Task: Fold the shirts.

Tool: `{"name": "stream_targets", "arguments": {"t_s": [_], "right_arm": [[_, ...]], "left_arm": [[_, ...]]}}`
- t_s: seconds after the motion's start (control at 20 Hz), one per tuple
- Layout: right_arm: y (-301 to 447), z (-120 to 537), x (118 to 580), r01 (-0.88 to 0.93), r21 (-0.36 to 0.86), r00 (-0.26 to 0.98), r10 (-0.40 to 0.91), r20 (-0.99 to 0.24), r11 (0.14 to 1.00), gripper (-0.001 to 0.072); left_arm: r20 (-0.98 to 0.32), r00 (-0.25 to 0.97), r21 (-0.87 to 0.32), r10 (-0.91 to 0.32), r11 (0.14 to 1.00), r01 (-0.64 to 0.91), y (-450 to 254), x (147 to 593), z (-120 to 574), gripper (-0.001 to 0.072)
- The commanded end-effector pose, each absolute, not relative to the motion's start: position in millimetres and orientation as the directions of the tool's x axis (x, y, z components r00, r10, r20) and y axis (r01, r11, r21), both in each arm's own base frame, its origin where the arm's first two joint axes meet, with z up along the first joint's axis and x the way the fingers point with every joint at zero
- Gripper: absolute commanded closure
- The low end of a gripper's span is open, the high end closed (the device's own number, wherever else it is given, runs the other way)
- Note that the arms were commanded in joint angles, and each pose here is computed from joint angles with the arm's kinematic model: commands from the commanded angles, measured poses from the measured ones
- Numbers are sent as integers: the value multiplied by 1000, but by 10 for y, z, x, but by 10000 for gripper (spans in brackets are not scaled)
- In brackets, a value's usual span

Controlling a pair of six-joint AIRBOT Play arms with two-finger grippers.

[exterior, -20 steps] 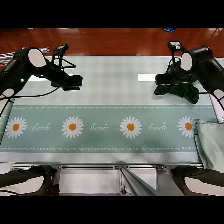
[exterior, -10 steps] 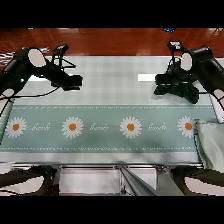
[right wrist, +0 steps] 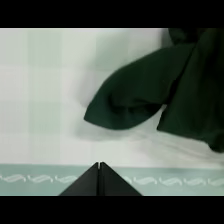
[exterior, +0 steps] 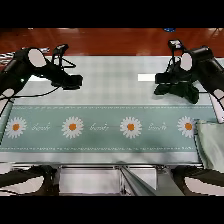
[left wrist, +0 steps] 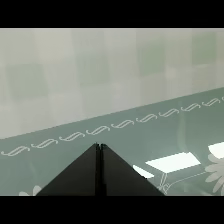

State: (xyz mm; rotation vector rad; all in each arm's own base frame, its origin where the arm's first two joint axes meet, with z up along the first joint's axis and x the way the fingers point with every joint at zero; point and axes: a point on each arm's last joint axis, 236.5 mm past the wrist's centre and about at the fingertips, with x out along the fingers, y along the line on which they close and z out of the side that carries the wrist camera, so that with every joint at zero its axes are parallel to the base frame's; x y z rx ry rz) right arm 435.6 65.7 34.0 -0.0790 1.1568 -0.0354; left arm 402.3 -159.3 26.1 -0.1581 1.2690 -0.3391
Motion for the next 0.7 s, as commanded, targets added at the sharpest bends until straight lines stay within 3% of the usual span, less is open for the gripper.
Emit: {"name": "stream_targets", "arguments": {"t_s": [0.0, 0.05, 0.1, 0.15, 0.2, 0.25, 0.3, 0.35, 0.45, 0.65], "right_arm": [[643, 545, 4719, -39, -116, 555, -75, -828, 992, 689], [576, 651, 4841, -42, -156, 606, -99, -790, 987, 624], [483, 779, 4969, -36, -198, 657, -126, -744, 979, 403], [368, 904, 5074, -11, -225, 696, -154, -701, 974, 296], [190, 1031, 5159, 32, -245, 724, -192, -662, 969, 297], [-4, 1132, 5215, 83, -251, 740, -228, -633, 964, 297], [-243, 1211, 5257, 147, -234, 749, -262, -609, 961, 297], [-486, 1249, 5286, 209, -197, 753, -286, -593, 958, 298], [-903, 1126, 5297, 308, -126, 728, -319, -608, 943, 299], [-1346, 223, 5273, 411, -7, 598, -275, -753, 912, 305]], "left_arm": [[-877, 336, -304, -343, 939, 163, -1611, 4213, 330, 690], [-865, 365, -305, -345, 938, 164, -1620, 4283, 359, 690], [-854, 388, -306, -347, 938, 164, -1624, 4337, 387, 690], [-849, 398, -306, -347, 938, 164, -1620, 4362, 399, 689], [-849, 407, -293, -338, 941, 171, -1597, 4383, 400, 662], [-854, 414, -252, -316, 947, 201, -1544, 4399, 388, 506], [-864, 422, -192, -274, 955, 226, -1445, 4420, 364, 246], [-876, 437, -113, -204, 968, 226, -1269, 4458, 333, 198], [-894, 441, 11, -77, 981, 195, -877, 4488, 290, 198], [-932, 360, -10, 28, 995, -102, -119, 4372, 170, 198]]}}
